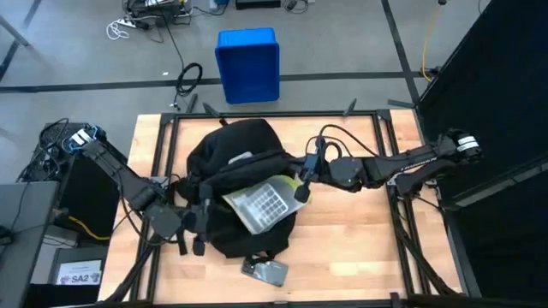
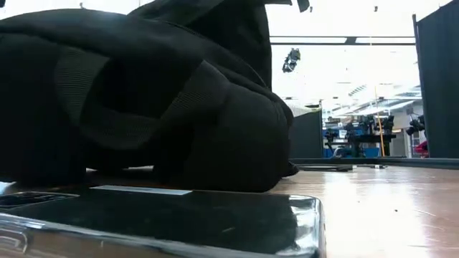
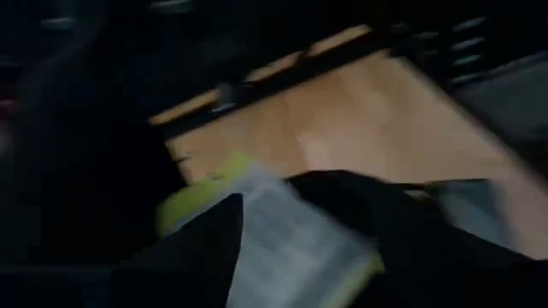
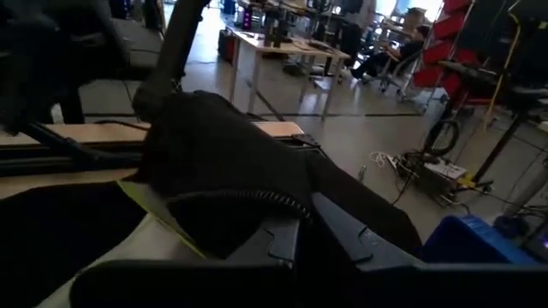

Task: Unpack backpack
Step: Put the zip bag into the backpack

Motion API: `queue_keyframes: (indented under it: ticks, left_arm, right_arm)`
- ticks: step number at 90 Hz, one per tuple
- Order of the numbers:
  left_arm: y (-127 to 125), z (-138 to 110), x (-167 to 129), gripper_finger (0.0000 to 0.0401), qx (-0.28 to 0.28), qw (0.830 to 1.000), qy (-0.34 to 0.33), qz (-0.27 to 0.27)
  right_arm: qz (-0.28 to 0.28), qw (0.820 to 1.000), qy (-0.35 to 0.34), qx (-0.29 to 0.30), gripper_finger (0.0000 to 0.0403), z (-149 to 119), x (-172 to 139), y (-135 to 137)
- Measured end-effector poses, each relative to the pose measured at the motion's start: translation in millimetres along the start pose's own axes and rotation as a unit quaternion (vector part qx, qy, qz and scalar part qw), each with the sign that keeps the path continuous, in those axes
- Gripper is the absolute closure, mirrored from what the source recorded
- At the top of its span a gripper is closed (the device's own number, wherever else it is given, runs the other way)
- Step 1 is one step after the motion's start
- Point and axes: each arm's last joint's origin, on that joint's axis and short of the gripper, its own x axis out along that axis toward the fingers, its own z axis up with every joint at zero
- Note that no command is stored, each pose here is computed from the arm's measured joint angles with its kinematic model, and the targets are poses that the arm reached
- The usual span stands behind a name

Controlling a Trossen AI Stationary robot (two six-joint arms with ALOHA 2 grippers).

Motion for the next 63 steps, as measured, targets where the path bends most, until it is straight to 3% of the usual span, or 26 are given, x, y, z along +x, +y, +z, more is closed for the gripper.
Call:
queue_keyframes:
  ticks: [22, 63]
  left_arm:
    - [14.5, -3.1, 9.1, 0.0155, 0.019, 0.989, 0.028, 0.144]
    - [43.3, -9.5, 22.4, 0.0106, 0.006, 0.964, 0.067, 0.257]
  right_arm:
    - [0.007, 1.000, -0.010, 0.005, 0.0403, 2.1, -2.1, 3.2]
    - [0.010, 1.000, -0.011, 0.006, 0.0403, 2.3, -2.9, 4.6]
